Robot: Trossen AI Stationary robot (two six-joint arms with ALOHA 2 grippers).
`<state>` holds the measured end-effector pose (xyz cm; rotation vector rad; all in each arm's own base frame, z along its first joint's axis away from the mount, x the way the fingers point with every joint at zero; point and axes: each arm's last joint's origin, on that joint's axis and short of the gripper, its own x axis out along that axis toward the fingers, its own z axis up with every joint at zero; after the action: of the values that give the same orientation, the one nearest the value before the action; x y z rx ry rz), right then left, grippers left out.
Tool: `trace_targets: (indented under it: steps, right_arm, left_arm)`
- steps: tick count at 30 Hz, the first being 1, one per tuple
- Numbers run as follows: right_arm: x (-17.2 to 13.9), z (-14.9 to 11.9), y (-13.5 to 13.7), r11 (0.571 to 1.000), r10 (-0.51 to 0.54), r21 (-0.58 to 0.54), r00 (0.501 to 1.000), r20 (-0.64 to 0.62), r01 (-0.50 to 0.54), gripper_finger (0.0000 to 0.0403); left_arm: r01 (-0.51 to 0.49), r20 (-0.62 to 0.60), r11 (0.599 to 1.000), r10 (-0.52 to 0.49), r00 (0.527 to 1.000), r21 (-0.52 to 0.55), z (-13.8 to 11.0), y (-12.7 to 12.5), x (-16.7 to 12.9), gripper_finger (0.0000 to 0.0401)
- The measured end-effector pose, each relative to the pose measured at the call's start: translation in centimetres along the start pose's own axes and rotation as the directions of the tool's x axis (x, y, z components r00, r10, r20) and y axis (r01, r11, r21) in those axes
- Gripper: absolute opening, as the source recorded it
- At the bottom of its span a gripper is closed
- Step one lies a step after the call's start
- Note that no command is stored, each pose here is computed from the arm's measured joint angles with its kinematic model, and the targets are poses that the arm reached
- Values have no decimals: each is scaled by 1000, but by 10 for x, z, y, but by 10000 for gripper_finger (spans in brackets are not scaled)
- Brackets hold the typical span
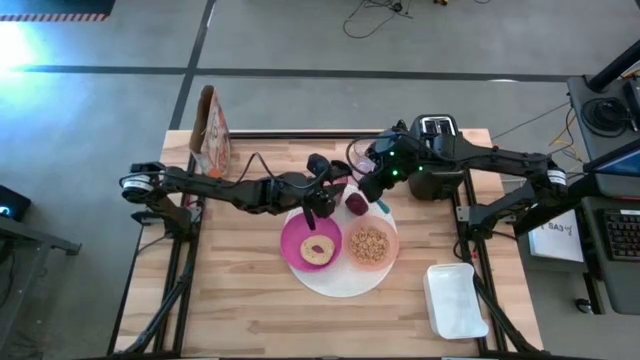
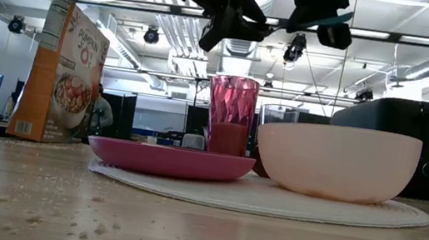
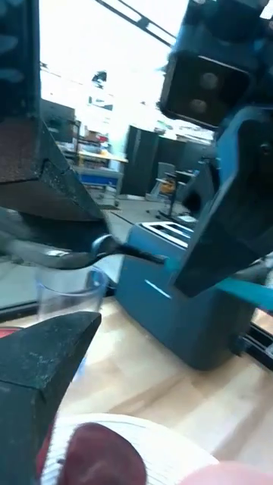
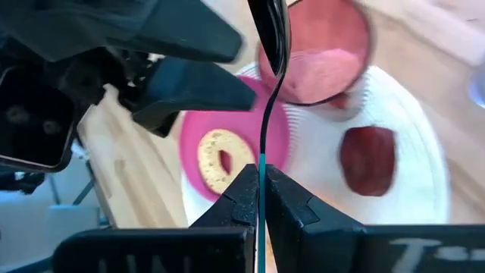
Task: Arrange a breakfast setting
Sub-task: Put the blue spoon to the right side of the white table mat
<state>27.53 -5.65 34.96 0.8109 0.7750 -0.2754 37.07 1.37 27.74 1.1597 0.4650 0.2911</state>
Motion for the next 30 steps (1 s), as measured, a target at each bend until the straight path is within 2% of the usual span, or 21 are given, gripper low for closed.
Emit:
trace_targets:
  steps: [7, 16, 22, 30]
  right_arm:
    - [-12, -2, -15, 994, -107, 34, 994, -17, 107, 8]
    - [-31, -18, -24, 959, -238, 138, 968, -76, 247, 8]
    - [-44, -27, -25, 941, -267, 203, 962, -55, 272, 8]
    - [-39, -50, -30, 917, -281, 268, 955, -94, 296, 8]
  left_arm:
    - [3, -25, 1000, -3, 1000, 8, 3, -3, -2, 191]
    - [36, -83, 998, -40, 996, -50, -1, -8, -3, 191]
    - [52, -99, 996, -59, 993, -74, -2, -11, -3, 191]
    - [-23, -249, 999, 10, 969, -49, -12, 0, -9, 191]
